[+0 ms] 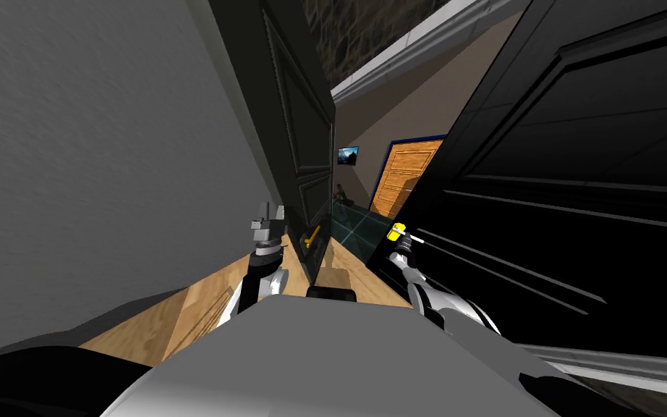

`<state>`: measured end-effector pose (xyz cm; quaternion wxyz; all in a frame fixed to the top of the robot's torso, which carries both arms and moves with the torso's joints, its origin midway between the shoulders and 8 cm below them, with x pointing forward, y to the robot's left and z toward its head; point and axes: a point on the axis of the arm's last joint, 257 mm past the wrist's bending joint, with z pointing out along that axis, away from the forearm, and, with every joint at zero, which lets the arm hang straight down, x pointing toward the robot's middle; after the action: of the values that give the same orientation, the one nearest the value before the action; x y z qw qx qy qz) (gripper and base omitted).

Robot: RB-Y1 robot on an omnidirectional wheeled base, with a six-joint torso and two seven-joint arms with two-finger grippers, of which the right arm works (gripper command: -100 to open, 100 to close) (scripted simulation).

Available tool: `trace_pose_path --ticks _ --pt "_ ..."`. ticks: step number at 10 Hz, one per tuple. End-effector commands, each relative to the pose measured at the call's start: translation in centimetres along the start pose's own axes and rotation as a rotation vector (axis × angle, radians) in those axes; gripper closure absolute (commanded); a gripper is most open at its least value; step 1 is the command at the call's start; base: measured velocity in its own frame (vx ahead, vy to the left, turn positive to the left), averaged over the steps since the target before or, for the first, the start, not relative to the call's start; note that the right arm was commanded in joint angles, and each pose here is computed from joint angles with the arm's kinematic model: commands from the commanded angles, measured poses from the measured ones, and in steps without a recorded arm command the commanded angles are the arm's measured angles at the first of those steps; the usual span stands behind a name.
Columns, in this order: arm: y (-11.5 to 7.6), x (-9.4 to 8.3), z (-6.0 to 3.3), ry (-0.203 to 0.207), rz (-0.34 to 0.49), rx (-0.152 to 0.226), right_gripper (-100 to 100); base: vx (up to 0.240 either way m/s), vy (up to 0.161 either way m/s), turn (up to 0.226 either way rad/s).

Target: Pull the door open

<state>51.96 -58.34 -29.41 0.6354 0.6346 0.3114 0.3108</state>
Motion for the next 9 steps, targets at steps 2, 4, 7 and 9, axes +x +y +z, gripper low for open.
trace_pose_path --ticks 2,4,7,9 --pt "0.1 -2.6 0.1 -0.051 -0.001 0.0 -100 0.057 -0.111 0.152" --pt "0.1 -2.6 0.1 -0.051 -0.001 0.0 -100 0.039 -0.07 0.056" --pt "-0.1 -3.5 0.15 -0.071 -0.003 0.003 100 0.018 -0.041 0.083" --pt "-0.1 -3.5 0.15 -0.071 -0.003 0.003 100 -0.007 0.019 -0.012"
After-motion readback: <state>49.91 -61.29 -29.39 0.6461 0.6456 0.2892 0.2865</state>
